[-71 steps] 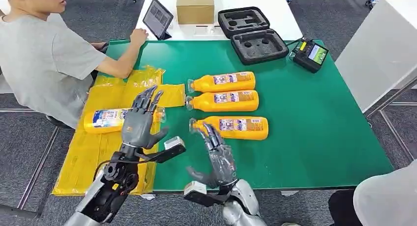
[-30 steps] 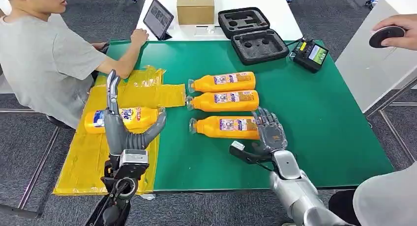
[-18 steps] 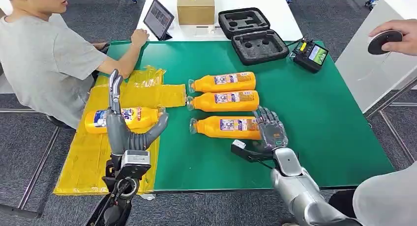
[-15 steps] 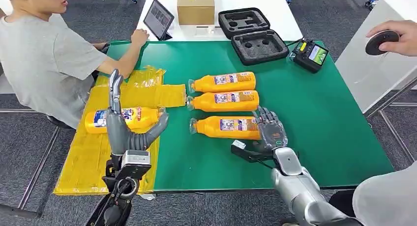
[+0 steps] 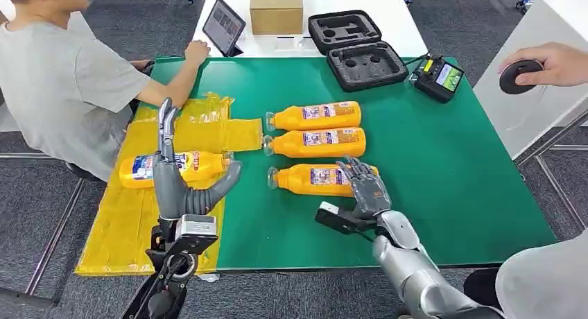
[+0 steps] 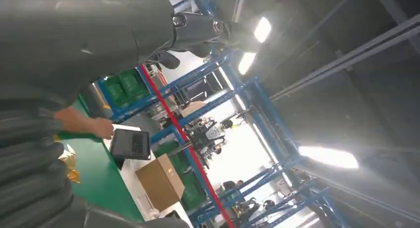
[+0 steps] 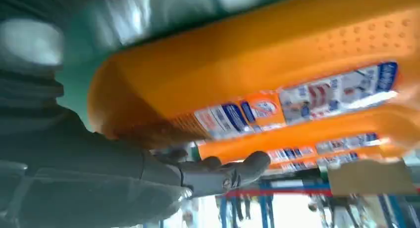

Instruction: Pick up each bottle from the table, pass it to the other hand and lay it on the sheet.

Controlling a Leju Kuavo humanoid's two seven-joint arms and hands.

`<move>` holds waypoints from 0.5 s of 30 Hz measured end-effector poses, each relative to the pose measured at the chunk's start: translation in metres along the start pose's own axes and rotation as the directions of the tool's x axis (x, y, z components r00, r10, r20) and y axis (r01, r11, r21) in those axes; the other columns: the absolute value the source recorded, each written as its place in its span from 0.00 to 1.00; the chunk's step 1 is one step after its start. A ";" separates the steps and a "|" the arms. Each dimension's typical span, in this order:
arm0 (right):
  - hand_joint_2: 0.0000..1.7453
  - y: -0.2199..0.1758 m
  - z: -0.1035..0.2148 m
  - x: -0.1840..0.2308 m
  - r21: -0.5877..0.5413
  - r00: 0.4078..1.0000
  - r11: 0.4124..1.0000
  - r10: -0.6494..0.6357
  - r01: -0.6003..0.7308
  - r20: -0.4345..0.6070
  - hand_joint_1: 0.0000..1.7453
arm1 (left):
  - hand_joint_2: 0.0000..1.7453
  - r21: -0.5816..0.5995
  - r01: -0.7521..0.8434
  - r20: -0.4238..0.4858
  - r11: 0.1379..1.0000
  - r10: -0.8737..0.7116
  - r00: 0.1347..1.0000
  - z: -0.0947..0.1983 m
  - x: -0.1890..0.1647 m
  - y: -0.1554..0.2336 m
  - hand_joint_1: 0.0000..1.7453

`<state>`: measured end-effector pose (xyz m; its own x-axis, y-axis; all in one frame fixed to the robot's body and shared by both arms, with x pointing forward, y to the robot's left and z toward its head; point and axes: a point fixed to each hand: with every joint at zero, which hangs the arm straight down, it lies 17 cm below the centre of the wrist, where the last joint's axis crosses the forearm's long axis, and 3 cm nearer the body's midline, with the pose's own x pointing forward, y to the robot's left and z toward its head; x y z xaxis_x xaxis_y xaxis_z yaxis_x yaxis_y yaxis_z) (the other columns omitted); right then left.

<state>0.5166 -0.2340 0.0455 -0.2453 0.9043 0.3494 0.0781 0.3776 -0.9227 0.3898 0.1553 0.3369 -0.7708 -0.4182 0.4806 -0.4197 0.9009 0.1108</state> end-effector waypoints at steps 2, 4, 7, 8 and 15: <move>1.00 0.009 -0.001 -0.002 0.050 0.999 0.998 -0.041 0.042 -0.029 0.00 | 1.00 0.005 -0.013 -0.008 1.000 0.013 1.000 -0.001 -0.001 -0.001 0.00; 1.00 0.010 -0.005 -0.004 0.069 0.997 0.996 -0.058 0.061 -0.045 0.00 | 1.00 0.001 -0.019 -0.008 1.000 0.019 1.000 -0.001 -0.001 -0.003 0.00; 1.00 0.010 -0.008 -0.003 0.077 0.996 0.994 -0.069 0.073 -0.050 0.00 | 1.00 -0.001 -0.023 -0.013 1.000 0.022 1.000 0.000 -0.002 -0.004 0.00; 1.00 0.010 -0.008 -0.002 0.078 0.996 0.994 -0.070 0.074 -0.051 0.00 | 1.00 -0.001 -0.023 -0.013 1.000 0.023 1.000 0.000 -0.002 -0.004 0.00; 1.00 0.020 -0.013 -0.022 0.168 0.985 0.985 -0.006 0.036 -0.173 0.00 | 1.00 -0.009 -0.040 -0.022 0.999 0.039 0.999 0.000 -0.003 -0.011 0.00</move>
<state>0.5357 -0.2441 0.0215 -0.0751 0.9227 0.3781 -0.0940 0.3709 -0.9239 0.3972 0.1471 0.3342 -0.7762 -0.3798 0.5033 -0.3843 0.9178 0.0999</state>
